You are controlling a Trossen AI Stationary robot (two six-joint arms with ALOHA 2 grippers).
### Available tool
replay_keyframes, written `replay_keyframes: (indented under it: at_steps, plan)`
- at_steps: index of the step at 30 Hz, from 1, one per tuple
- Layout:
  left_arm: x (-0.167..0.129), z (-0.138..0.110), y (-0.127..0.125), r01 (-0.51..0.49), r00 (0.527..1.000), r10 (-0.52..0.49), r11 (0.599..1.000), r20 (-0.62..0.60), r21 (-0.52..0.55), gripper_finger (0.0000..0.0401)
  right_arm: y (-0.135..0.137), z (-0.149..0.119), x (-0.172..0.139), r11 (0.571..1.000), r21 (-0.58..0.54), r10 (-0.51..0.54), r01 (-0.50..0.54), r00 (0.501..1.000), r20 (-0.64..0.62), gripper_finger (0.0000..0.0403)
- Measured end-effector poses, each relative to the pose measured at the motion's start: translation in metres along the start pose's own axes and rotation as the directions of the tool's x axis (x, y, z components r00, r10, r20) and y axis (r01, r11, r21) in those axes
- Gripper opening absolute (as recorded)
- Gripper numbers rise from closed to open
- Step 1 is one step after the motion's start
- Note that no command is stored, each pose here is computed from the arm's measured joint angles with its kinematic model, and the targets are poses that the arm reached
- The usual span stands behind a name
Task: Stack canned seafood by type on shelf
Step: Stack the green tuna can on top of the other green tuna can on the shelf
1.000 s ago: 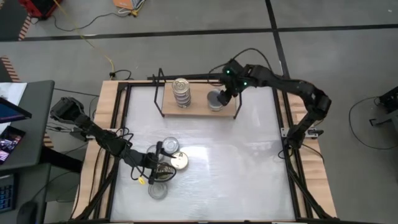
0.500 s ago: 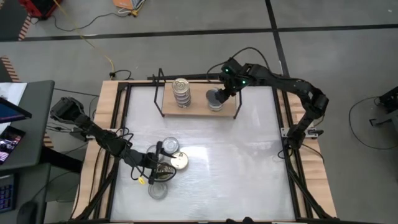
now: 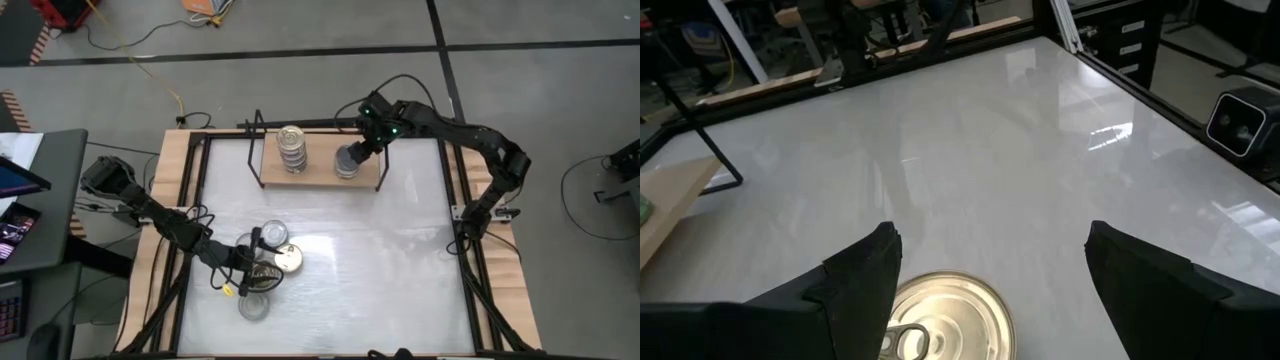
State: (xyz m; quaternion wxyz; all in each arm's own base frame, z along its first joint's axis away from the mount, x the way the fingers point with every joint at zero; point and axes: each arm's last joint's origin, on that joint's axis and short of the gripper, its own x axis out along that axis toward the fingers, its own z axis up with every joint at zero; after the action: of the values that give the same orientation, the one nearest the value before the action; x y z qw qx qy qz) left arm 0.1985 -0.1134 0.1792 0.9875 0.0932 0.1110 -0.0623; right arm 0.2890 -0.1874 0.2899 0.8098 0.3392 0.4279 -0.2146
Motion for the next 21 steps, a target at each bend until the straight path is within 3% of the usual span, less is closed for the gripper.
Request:
replay_keyframes:
  at_steps: [6, 16, 21]
  plan:
    - [0.0000, 0.0000, -0.0001, 0.005, 1.000, -0.005, 1.000, 0.000, -0.003, 0.0302, -0.0005, 0.0005, 0.0002, 1.000, -0.005, -0.001, 0.001, 1.000, 0.003, 0.0201]
    - [0.0000, 0.0000, -0.0002, 0.007, 1.000, -0.007, 1.000, 0.000, -0.003, 0.0302, -0.0003, 0.0016, 0.0002, 1.000, -0.025, 0.003, -0.002, 1.000, 0.014, 0.0256]
    - [0.0000, 0.0000, -0.0002, 0.007, 1.000, -0.007, 1.000, 0.000, -0.003, 0.0302, -0.0001, 0.0016, 0.0002, 1.000, -0.026, 0.003, -0.003, 1.000, 0.015, 0.0261]
